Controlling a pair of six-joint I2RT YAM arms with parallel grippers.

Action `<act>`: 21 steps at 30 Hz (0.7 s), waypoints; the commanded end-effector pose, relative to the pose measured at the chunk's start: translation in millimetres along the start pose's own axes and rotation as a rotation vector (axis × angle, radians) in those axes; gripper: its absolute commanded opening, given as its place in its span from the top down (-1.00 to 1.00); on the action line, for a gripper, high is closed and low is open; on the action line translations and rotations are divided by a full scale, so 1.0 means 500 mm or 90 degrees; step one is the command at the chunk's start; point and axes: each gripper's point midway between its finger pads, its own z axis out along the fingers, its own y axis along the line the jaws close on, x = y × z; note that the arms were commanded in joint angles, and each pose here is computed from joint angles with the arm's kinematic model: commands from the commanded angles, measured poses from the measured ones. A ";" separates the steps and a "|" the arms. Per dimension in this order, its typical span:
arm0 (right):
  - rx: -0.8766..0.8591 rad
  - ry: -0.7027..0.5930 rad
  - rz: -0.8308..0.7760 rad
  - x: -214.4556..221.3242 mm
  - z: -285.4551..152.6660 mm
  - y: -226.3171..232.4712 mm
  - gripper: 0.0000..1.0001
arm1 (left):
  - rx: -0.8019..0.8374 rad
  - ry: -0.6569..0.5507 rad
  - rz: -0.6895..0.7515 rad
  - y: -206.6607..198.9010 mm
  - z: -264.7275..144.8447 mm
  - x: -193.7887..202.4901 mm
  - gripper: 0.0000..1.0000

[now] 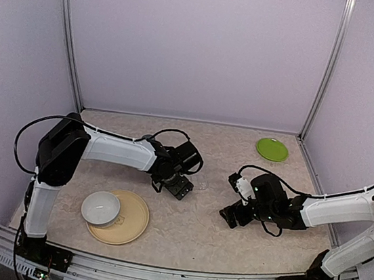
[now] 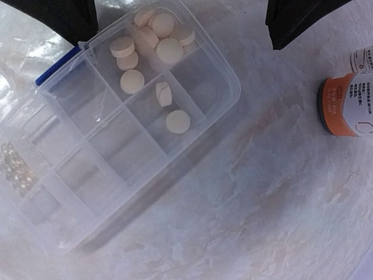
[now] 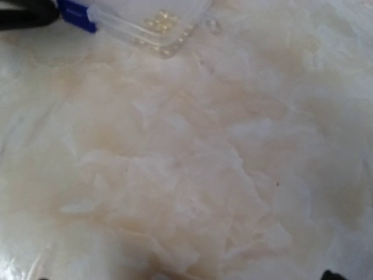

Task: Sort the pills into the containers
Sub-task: Adjust the pill container at the center of the board.

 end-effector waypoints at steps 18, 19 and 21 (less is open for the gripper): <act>0.007 -0.011 0.009 -0.012 0.000 -0.009 -1.00 | 0.027 -0.026 -0.038 0.008 0.049 -0.061 -0.95; 0.009 -0.011 0.008 -0.012 0.000 -0.010 -1.00 | 0.030 -0.027 -0.037 0.005 0.049 -0.063 -0.95; 0.009 -0.011 0.008 -0.013 0.000 -0.011 -1.00 | 0.033 -0.028 -0.037 0.002 0.048 -0.066 -0.95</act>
